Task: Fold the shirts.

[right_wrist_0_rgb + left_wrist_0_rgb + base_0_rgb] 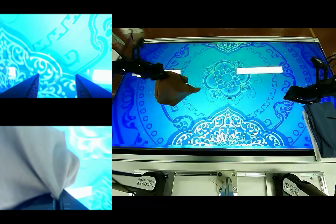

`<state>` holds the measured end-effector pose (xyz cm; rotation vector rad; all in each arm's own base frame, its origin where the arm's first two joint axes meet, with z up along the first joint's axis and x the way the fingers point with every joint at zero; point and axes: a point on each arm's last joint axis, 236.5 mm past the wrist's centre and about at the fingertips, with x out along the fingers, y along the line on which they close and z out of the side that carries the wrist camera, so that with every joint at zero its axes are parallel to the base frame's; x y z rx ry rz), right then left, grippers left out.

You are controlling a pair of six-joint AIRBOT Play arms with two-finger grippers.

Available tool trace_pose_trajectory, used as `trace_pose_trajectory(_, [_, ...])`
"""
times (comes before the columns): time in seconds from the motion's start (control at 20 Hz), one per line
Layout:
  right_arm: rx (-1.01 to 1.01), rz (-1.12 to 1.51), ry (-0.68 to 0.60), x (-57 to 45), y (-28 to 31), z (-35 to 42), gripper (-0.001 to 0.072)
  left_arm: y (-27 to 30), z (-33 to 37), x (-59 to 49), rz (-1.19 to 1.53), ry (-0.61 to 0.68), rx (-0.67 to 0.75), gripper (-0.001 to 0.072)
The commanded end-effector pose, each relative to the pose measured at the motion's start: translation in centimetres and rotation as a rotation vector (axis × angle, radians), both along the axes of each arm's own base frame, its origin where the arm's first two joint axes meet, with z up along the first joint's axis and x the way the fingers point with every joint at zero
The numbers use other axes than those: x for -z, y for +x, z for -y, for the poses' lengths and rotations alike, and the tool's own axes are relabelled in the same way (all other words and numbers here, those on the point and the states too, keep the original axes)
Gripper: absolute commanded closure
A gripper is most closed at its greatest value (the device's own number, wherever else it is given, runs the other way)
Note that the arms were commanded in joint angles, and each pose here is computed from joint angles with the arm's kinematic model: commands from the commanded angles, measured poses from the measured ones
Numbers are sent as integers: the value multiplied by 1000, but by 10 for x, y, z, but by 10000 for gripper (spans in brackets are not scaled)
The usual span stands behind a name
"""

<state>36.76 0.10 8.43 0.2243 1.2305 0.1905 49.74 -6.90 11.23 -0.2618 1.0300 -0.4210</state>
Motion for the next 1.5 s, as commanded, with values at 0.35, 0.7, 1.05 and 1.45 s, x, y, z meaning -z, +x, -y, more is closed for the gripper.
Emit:
trace_pose_trajectory(0.35, [-70, 40, -90, -76, -66, -1, 144, -149, 231, -142, 277, -125, 461, 676])
trace_pose_trajectory(0.7, [-61, -34, -67, -65, -84, -5, 143, -209, 371, 16, 13, -131, 599, 671])
trace_pose_trajectory(1.05, [-54, -131, -42, -2, -90, -6, 41, -183, 323, 67, -203, -66, 505, -13])
trace_pose_trajectory(1.45, [-55, -273, -23, 66, -119, -9, 42, -141, 137, 117, -503, -12, 186, -13])
